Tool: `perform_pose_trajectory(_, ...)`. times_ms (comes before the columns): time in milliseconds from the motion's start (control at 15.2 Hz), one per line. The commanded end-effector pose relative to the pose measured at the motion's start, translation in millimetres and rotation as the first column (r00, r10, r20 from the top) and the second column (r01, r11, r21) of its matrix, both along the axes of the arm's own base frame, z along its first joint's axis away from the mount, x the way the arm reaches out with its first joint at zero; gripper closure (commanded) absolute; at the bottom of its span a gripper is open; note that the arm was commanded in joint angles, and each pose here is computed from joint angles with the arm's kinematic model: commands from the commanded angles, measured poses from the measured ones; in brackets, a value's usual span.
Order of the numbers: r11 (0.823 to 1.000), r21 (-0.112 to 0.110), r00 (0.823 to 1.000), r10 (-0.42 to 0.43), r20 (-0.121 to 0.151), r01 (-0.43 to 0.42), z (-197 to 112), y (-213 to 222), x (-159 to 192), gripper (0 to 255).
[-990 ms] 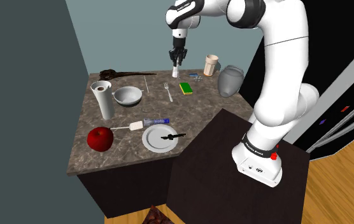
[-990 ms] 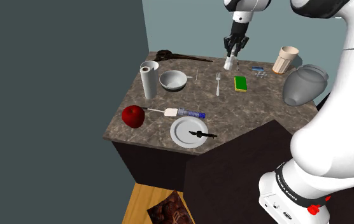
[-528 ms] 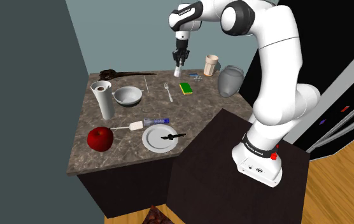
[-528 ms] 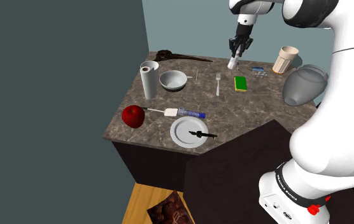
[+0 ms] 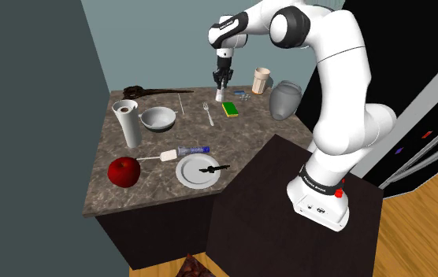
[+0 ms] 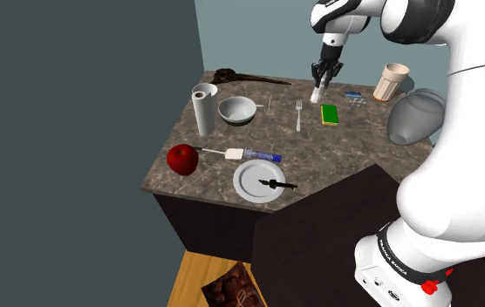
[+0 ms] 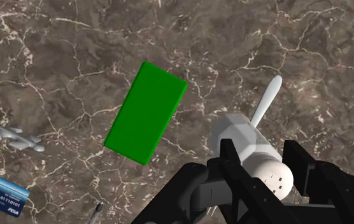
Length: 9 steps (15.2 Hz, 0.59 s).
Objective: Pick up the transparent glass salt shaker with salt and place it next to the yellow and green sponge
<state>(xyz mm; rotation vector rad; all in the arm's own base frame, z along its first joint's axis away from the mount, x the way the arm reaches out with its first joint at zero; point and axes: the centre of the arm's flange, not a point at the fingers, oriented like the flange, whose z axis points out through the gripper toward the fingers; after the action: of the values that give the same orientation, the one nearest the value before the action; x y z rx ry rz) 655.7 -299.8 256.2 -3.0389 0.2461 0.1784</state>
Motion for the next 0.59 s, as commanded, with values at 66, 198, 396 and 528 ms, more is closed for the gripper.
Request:
perform_pose_trajectory(66, 1.000, 0.000, 1.000, 0.000, 0.001, 0.000, -15, 0, 0, 255)
perform_pose_trajectory(198, 1.000, 0.000, 1.000, 0.000, 0.001, 0.000, -26, 0, 0, 255)
perform_pose_trajectory(396, 1.000, 0.000, 1.000, 0.000, 0.001, 0.000, -41, 0, 0, 255)
perform_pose_trajectory(528, 1.000, 0.000, 1.000, 0.000, 0.001, 0.000, -52, 0, 0, 255)
